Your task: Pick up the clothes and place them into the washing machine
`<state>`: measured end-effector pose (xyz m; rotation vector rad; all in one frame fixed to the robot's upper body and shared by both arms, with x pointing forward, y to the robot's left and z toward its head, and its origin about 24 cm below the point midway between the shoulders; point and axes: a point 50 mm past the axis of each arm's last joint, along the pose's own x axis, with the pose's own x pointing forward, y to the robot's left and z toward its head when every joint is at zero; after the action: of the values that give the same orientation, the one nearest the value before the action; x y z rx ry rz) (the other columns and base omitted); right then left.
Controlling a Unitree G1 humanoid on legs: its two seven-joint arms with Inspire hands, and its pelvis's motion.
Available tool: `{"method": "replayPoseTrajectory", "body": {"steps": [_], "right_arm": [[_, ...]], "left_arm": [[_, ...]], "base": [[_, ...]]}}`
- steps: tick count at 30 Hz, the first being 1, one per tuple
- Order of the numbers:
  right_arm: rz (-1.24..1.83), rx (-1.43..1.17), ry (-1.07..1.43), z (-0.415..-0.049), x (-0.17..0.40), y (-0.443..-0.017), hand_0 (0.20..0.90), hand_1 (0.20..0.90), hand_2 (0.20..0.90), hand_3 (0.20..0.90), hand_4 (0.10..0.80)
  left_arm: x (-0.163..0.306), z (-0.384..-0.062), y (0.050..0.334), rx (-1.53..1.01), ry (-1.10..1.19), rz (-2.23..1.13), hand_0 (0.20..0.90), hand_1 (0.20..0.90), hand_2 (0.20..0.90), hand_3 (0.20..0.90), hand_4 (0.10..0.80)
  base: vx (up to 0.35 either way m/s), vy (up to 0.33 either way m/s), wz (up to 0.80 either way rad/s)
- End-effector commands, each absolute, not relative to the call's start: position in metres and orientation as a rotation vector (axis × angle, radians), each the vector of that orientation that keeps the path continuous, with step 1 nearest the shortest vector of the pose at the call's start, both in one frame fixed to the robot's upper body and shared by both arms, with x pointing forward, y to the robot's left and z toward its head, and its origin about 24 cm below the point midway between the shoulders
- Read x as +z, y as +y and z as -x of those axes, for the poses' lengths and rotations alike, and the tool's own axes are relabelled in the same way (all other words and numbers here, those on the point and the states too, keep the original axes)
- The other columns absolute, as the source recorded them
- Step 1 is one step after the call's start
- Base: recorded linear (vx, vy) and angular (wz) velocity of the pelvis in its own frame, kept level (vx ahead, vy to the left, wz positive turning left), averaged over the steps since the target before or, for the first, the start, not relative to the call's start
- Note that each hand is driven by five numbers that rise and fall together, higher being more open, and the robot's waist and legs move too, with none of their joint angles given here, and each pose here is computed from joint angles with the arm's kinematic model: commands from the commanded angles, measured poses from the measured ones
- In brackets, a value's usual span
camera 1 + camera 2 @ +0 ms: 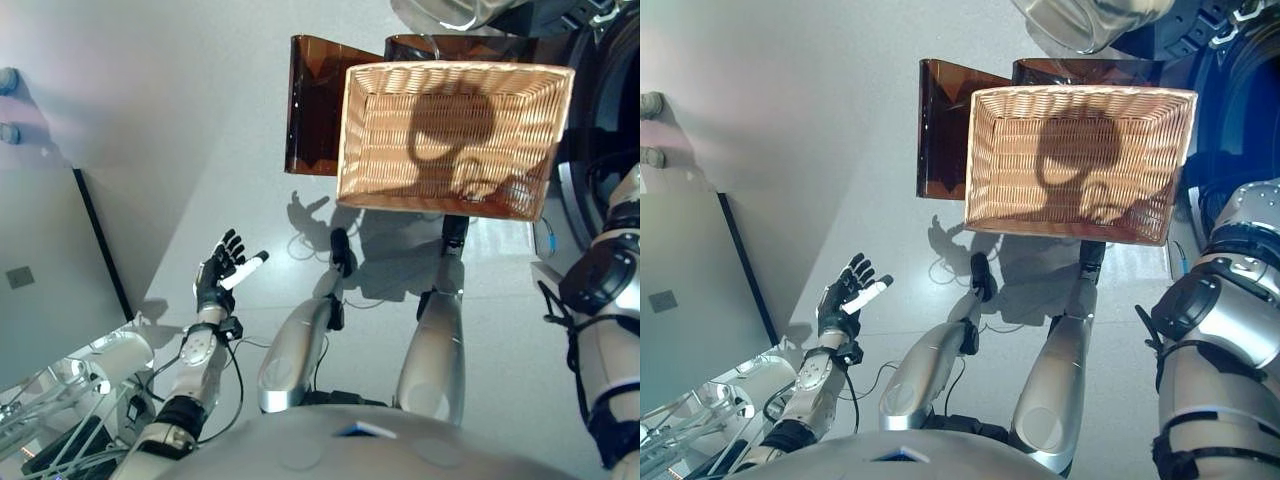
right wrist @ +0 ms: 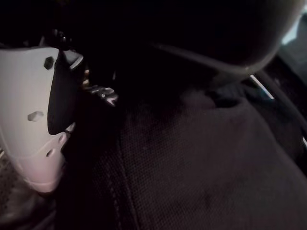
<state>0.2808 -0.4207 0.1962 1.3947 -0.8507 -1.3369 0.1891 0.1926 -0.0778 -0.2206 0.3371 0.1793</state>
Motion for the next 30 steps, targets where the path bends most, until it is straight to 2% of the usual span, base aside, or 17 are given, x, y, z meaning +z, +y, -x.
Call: {"method": "replayPoseTrajectory", "body": {"steps": [1,2,3,23,27,30], "right_arm": [[-1.083,-1.312,-1.127,-0.248,0.246,-0.441,0.538,0.538,0.538,0.538,0.541],[-1.084,-1.312,-1.126,-0.248,0.245,-0.441,0.765,0.765,0.765,0.765,0.704],[-1.078,-1.316,-1.119,-0.248,0.245,-0.441,0.9,0.9,0.9,0.9,0.8],[-1.084,-1.329,-1.048,-0.258,0.231,-0.432,0.9,0.9,0.9,0.9,0.8],[-0.996,-1.351,-0.959,-0.262,0.224,-0.431,0.9,0.9,0.9,0.9,0.8],[-0.827,-1.424,-0.744,-0.266,0.201,-0.434,0.9,0.9,0.9,0.9,0.8]], "left_arm": [[-0.081,-0.167,0.22,0.265,0.335,0.149,0.9,0.9,0.9,0.9,0.8],[-0.081,-0.167,0.221,0.266,0.336,0.149,0.9,0.9,0.9,0.9,0.8],[-0.081,-0.166,0.224,0.279,0.333,0.145,0.9,0.9,0.9,0.9,0.8],[-0.081,-0.16,0.232,0.315,0.338,0.143,0.9,0.9,0.9,0.9,0.8],[-0.082,-0.159,0.233,0.325,0.338,0.138,0.9,0.9,0.9,0.9,0.8],[-0.08,-0.159,0.237,0.342,0.328,0.123,0.9,0.9,0.9,0.9,0.8]], "base": [[0.0,0.0,0.0],[0.0,0.0,0.0],[0.0,0.0,0.0],[0.0,0.0,0.0],[0.0,0.0,0.0],[0.0,0.0,0.0]]}}
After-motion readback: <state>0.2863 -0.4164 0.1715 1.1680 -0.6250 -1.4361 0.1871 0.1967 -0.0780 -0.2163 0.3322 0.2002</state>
